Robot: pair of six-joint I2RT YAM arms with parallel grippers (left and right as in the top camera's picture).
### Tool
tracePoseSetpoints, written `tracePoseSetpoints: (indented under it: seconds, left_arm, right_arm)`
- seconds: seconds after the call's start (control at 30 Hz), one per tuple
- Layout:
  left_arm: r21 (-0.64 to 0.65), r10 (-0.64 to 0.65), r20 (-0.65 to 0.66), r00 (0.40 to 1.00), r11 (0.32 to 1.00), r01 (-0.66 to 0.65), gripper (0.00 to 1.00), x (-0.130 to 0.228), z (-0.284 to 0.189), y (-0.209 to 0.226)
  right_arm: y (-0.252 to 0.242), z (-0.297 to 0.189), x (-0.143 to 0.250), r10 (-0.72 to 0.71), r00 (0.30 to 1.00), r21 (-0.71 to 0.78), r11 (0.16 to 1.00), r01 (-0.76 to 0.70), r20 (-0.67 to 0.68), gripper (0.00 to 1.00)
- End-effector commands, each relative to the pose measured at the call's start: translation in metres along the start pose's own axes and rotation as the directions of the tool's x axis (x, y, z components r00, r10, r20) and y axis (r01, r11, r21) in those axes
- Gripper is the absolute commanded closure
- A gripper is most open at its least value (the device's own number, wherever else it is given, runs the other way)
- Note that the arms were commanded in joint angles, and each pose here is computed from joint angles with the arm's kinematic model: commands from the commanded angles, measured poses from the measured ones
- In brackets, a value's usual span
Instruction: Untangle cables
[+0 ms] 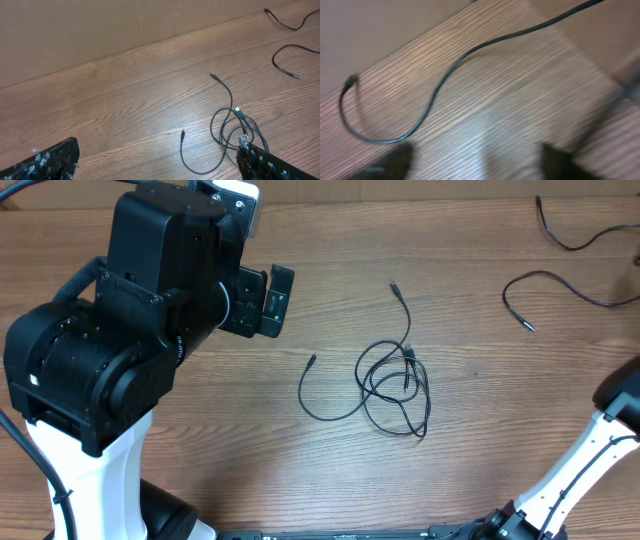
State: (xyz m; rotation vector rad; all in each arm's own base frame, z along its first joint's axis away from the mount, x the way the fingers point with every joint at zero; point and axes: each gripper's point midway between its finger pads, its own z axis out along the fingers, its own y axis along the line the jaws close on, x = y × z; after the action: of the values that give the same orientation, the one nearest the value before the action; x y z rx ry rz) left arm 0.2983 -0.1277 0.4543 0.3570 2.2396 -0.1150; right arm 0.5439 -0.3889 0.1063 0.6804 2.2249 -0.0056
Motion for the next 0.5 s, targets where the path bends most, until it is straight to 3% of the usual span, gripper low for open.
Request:
tracePoseSetpoints:
  seconds: [0.0,0.2,0.37,0.47]
  left_arm:
    - [-0.007,0.024,0.006,1.000,1.000,-0.024,0.00,0.000,-0.002,0.000]
    - [-0.007,0.024,0.006,1.000,1.000,-0.024,0.00,0.000,-0.002,0.000]
    - [-0.007,0.029,0.006,1.000,1.000,-0.029,0.00,0.000,-0.002,0.000]
    - [-0.007,0.039,0.005,0.999,0.999,-0.039,0.00,0.000,-0.002,0.000]
  right_arm:
    - [0.016,-0.017,-0.018,-0.017,0.999,-0.030,0.999,0.018,0.033,0.00]
    - [0.051,-0.074,-0.064,-0.061,0.989,-0.045,0.997,0.068,0.134,0.00]
    - [0.081,-0.141,-0.097,0.039,0.979,-0.079,0.997,-0.023,0.201,0.00]
    - [0.110,-0.182,-0.108,0.024,0.972,-0.123,0.992,0.005,0.233,0.00]
